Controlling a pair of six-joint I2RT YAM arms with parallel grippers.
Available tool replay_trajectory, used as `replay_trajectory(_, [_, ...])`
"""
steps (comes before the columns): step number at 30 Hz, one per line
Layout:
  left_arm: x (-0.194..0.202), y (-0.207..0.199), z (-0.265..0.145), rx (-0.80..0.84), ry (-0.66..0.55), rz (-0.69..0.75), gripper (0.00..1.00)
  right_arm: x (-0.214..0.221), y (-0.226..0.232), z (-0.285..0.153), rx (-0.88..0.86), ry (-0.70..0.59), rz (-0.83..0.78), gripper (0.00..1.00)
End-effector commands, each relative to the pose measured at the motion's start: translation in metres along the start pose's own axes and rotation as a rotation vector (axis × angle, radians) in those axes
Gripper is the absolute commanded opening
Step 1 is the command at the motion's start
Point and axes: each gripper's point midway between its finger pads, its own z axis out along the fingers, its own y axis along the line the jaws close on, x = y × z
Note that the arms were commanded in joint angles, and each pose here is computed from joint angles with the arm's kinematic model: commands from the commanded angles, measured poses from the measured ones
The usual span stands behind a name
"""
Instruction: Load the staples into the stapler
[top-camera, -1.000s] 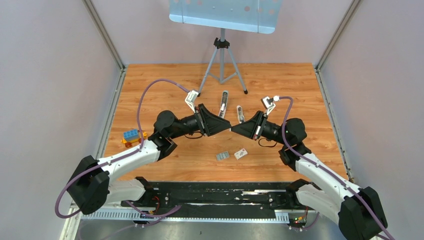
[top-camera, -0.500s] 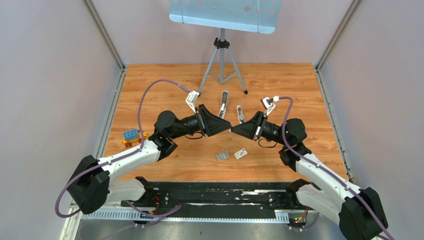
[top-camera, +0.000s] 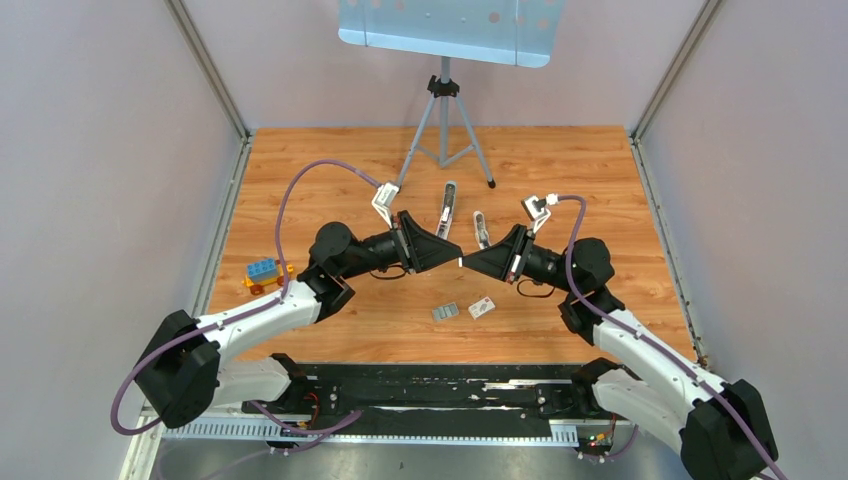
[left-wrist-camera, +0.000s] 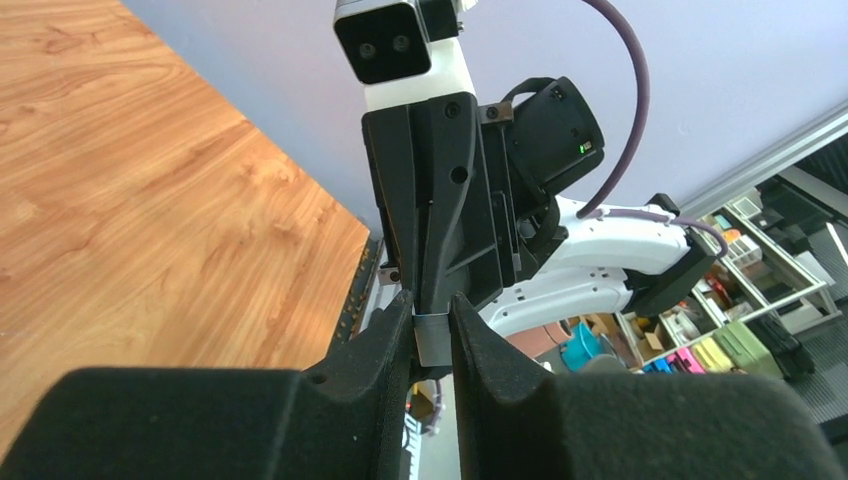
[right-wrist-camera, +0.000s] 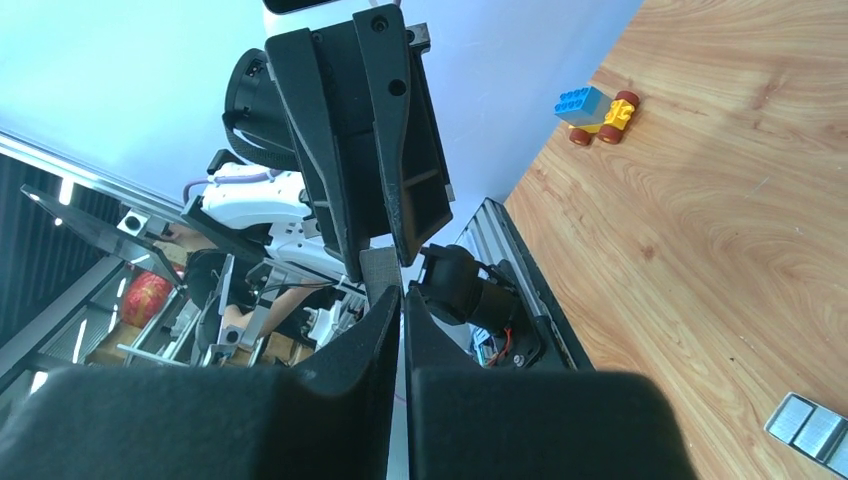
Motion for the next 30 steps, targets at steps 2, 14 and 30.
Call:
replay_trajectory(2, [0.003, 0.008, -0.001, -0.049, 0.019, 0.040, 0.22, 0.007, -0.007, -0.004, 0.029, -0.007, -0.006, 0.13])
replay_trajectory(14, [-0.002, 0.100, -0.038, -0.632, 0.189, 0.281, 0.22, 0.010, -0.039, -0.033, 0.318, -0.043, -0.087, 0.72])
replay_trajectory(30, [0.044, 0.246, -0.110, -1.300, 0.538, 0.316, 0.21, 0.003, -0.058, -0.062, 0.536, -0.058, -0.198, 1.00])
